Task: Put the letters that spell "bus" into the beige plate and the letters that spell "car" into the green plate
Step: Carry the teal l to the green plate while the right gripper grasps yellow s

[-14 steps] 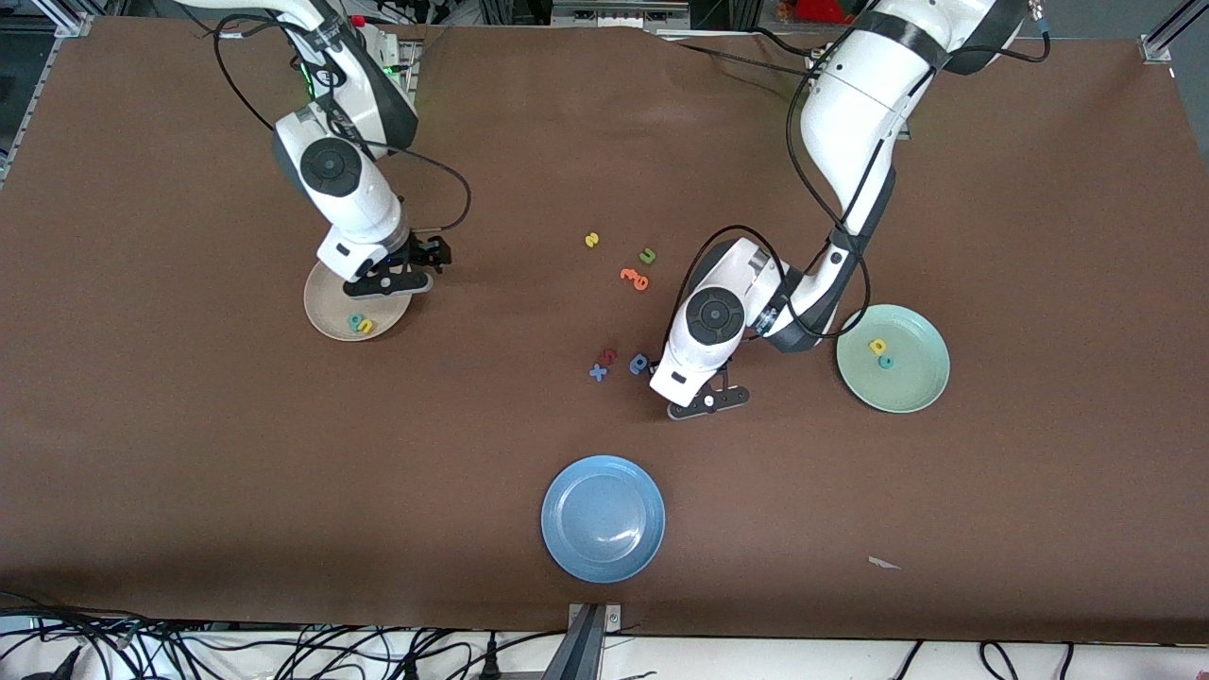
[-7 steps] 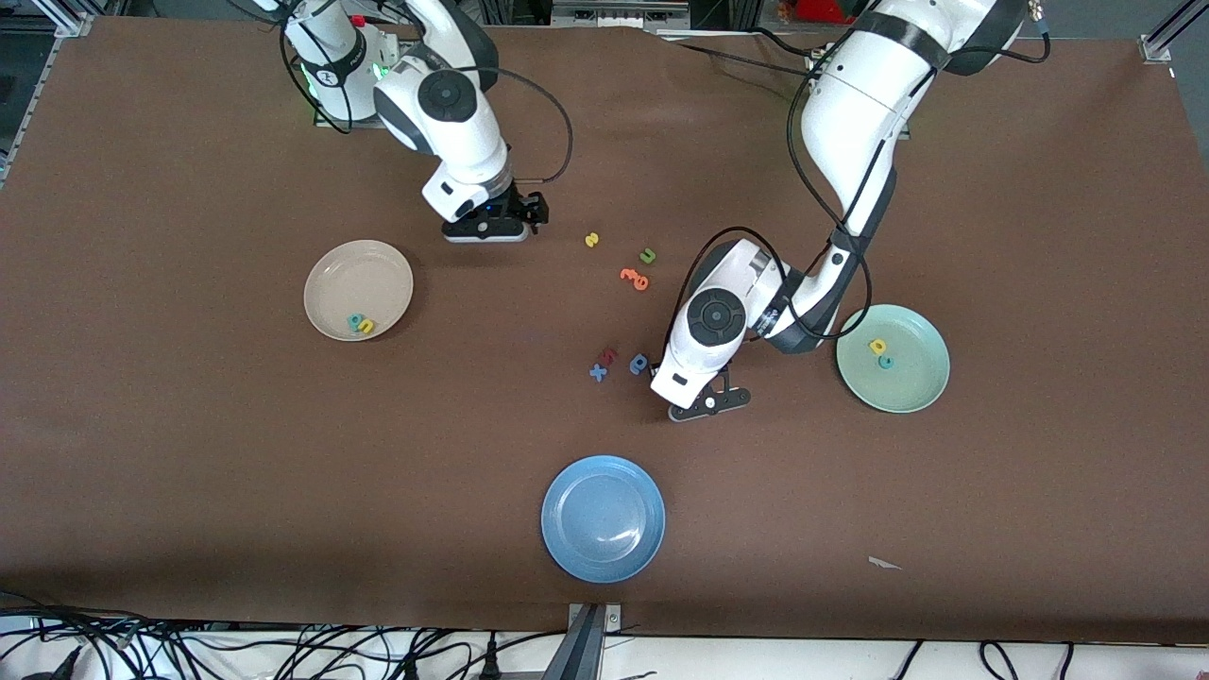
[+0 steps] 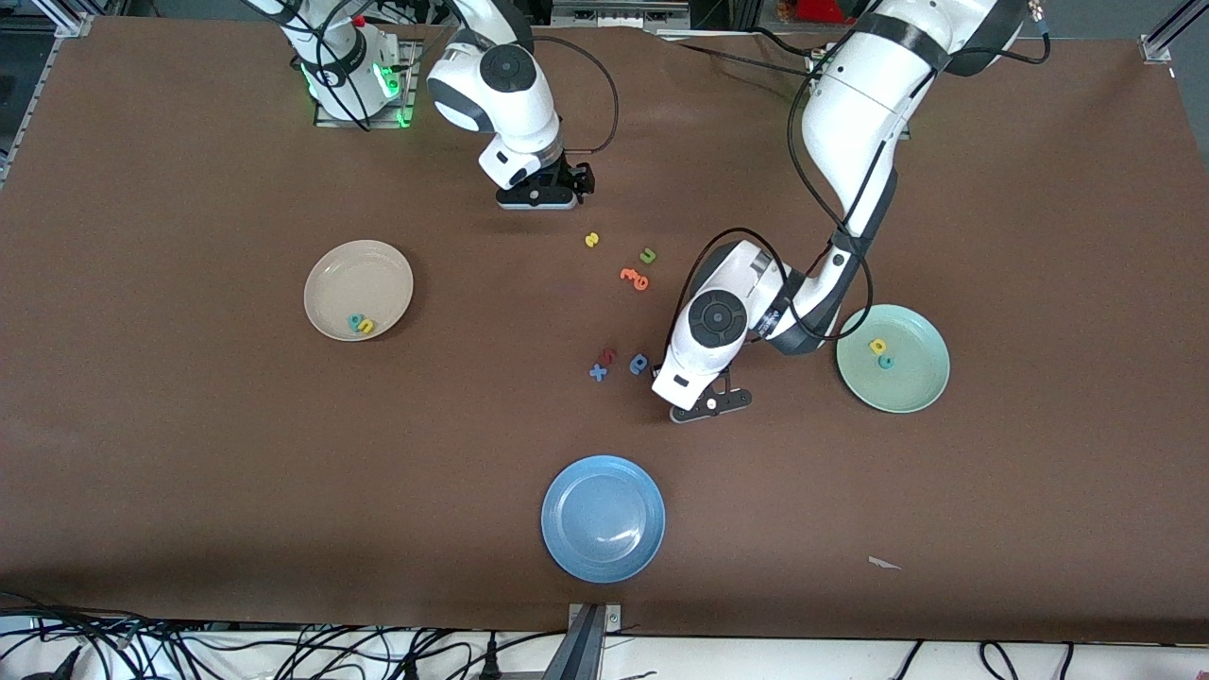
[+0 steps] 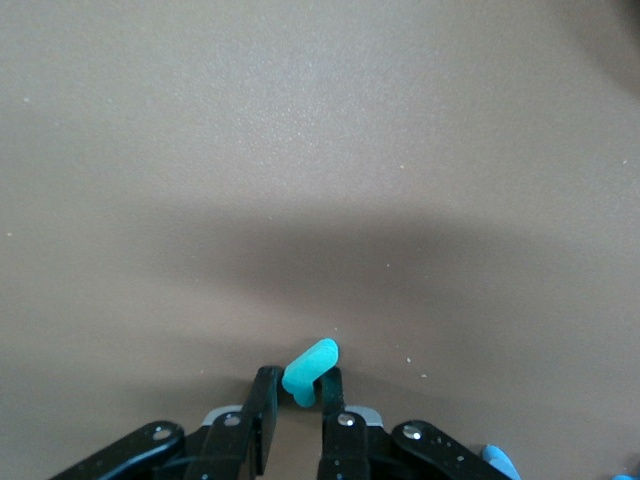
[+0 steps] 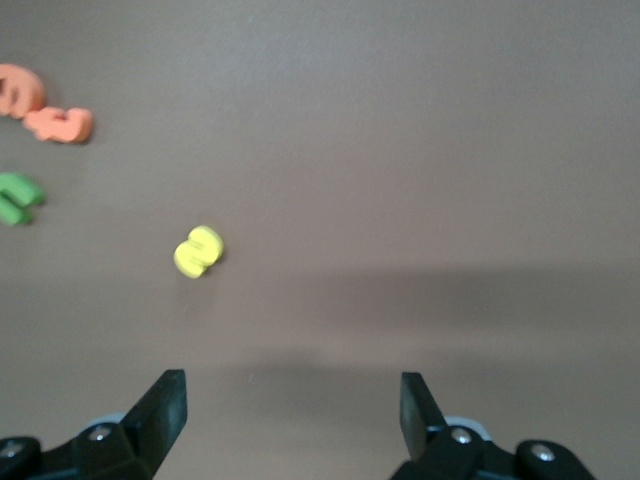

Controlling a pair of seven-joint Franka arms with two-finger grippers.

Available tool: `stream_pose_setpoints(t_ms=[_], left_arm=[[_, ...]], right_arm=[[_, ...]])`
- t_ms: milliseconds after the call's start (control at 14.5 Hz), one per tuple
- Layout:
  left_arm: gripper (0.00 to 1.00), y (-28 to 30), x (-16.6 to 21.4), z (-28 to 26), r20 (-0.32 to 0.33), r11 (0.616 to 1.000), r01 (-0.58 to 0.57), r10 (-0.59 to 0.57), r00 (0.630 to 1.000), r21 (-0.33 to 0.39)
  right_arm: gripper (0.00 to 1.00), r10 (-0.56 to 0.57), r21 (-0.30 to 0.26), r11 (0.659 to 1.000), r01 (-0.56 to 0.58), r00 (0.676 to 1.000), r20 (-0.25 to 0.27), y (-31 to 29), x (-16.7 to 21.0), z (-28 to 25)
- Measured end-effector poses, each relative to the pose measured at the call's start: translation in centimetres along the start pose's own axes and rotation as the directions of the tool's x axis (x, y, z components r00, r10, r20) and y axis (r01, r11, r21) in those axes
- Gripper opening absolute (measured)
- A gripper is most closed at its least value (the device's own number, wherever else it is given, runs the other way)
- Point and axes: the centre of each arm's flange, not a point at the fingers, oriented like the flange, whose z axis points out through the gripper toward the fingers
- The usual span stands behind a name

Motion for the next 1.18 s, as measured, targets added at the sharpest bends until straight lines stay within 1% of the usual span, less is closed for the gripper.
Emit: stream_pose_setpoints(t_ms=[69, 138, 207, 277, 415, 691, 899, 1175], left_arm=[[0.25, 0.0, 0.0, 0.0, 0.0, 1.0, 0.0, 0.0, 1.0, 0.0], [0.21, 0.0, 0.0, 0.0, 0.0, 1.0, 0.0, 0.0, 1.0, 0.0], [0.21, 0.0, 0.0, 0.0, 0.0, 1.0, 0.0, 0.0, 1.0, 0.0], [0.19, 0.0, 0.0, 0.0, -0.001, 1.0, 0.0, 0.0, 1.0, -0.001], [0.16, 0.0, 0.1, 0.0, -0.001, 1.0, 0.0, 0.0, 1.0, -0.001], [0.16, 0.0, 0.1, 0.0, -0.001, 1.0, 0.0, 0.0, 1.0, -0.001], [0.16, 0.0, 0.1, 0.0, -0.001, 1.0, 0.0, 0.0, 1.0, -0.001], [0.16, 0.1, 0.1, -0.1, -0.003, 1.0, 0.001, -0.001, 1.0, -0.003]], right_arm=[[0.95, 0.003, -0.012, 1.0, -0.003, 1.0, -0.018, -0.4, 0.1, 1.2], [0.95, 0.008, -0.021, 1.0, -0.009, 0.999, -0.032, -0.8, 0.1, 2.4], [0.95, 0.015, -0.025, 1.0, -0.016, 0.999, -0.038, -1.3, 0.3, 3.5], [0.95, 0.02, -0.025, 0.999, -0.021, 0.999, -0.038, -1.7, 0.5, 4.3], [0.95, 0.03, -0.014, 0.999, -0.031, 0.999, -0.038, -2.5, 1.2, 4.7], [0.95, 0.055, 0.024, 0.998, -0.054, 0.996, -0.065, -4.3, 2.2, 3.3], [0.95, 0.048, 0.028, 0.999, -0.046, 0.997, -0.062, -5.4, 0.9, 3.4], [0.93, 0.04, 0.009, 0.999, -0.04, 0.998, -0.05, -5.1, 0.6, 4.9]])
